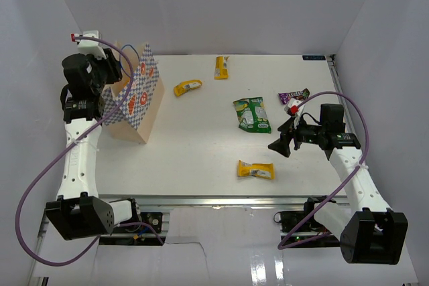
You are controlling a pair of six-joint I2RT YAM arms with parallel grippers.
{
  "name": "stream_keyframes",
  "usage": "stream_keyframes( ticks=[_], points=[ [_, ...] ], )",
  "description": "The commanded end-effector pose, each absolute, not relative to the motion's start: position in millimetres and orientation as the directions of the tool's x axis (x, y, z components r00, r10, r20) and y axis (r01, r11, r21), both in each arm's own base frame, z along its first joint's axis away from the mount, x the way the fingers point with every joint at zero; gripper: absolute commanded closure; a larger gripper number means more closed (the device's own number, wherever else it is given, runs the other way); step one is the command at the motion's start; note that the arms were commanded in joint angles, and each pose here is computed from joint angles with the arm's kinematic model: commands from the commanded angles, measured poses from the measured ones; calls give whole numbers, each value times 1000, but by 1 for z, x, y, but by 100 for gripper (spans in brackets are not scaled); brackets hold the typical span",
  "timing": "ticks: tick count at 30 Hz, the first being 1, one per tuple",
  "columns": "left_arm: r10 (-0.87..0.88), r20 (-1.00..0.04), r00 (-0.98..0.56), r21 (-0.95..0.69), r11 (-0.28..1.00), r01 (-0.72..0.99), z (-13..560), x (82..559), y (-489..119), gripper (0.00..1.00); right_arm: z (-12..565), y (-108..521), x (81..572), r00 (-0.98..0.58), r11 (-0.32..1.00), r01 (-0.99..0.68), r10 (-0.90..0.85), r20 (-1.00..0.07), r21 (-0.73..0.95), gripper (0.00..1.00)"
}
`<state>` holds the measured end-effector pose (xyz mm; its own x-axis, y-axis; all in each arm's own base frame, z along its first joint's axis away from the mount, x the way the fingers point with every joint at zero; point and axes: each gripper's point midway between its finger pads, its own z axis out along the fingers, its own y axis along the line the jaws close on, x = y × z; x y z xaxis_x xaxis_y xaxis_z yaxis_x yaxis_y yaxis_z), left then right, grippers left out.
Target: Place the snacks into the paper bag
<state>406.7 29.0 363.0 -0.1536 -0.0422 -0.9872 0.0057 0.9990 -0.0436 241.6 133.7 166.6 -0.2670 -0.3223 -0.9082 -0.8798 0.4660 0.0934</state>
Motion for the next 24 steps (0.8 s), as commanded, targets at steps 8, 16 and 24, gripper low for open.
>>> stream_keyframes(
  ticks=[8,16,24],
  points=[
    [-61,-998,-19,-61,998,23,415,387,22,26,166,136,234,-238,411,-908,-346,-908,82,10],
    [-83,-991,102,-77,995,64,479,351,10,14,151,145,205,-215,263,-960,-450,-867,101,10],
    [-370,-926,-67,-366,846,387,456,301,-63,2,101,165,177,-16,40,-999,-679,-734,-15,9]
  ],
)
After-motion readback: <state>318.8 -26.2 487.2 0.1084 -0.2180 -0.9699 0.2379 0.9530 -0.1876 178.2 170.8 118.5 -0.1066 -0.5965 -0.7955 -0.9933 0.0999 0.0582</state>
